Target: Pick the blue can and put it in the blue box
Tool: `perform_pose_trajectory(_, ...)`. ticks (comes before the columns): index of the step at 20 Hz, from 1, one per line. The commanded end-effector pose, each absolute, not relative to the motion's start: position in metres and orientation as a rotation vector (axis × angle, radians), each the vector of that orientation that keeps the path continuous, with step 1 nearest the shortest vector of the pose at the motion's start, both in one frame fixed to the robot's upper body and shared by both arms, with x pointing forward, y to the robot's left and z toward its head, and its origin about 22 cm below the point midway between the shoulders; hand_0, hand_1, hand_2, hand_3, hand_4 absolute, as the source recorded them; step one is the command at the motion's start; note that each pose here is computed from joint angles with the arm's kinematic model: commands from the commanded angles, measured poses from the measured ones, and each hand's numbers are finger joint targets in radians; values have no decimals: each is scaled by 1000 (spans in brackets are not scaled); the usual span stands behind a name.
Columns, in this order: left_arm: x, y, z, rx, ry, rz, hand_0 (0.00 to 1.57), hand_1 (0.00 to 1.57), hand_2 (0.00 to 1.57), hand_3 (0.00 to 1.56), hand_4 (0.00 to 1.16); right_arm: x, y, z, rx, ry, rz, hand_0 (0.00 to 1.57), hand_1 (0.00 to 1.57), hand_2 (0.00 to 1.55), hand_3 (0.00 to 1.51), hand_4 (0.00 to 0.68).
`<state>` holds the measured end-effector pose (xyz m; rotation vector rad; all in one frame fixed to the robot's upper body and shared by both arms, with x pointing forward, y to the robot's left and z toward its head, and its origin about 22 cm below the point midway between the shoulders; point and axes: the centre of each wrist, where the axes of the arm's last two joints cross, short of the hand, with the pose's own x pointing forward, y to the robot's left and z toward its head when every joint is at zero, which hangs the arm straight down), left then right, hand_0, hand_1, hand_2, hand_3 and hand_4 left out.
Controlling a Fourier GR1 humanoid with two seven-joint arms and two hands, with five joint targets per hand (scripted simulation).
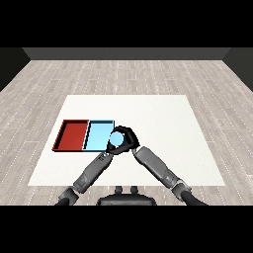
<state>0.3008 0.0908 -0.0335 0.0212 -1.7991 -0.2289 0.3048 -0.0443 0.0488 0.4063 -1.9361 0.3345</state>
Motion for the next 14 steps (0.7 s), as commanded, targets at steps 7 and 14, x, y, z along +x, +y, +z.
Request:
perform_pose_trajectory(7, 313, 74, -26, -120, -1750, -164, 1411, 1411, 1404, 1281, 599, 307, -58, 33, 423, -1907, 286, 1430, 1430, 1457, 1395, 574)
perform_pose_trajectory(14, 304, 84, -36, -99, -1724, -114, 1571, 1571, 1516, 1448, 1097, 302, -49, 48, 476, -1851, 218, 0, 0, 0, 0, 0)
